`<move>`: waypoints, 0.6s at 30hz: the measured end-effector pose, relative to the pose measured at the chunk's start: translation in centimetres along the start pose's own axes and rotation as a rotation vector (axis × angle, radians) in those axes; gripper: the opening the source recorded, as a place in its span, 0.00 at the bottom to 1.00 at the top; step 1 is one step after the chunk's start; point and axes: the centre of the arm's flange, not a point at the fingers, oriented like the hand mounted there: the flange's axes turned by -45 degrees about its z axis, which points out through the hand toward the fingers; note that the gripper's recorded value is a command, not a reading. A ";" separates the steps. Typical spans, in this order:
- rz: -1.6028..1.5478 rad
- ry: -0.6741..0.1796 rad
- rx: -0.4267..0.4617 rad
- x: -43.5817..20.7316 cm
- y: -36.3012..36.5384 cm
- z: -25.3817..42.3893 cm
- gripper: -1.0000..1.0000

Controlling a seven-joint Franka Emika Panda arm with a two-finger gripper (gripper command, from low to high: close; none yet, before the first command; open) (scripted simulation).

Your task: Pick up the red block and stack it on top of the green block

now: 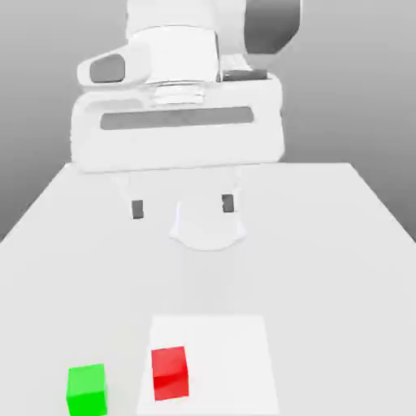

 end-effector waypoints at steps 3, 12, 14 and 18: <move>-0.016 -0.090 -0.001 -2.0 0.7 5.6 0.50; -0.058 -0.269 -0.014 -8.5 2.1 18.9 0.50; -0.058 -0.270 -0.014 -9.3 2.2 21.1 0.00; -0.057 -0.271 -0.013 -9.3 2.2 21.1 0.00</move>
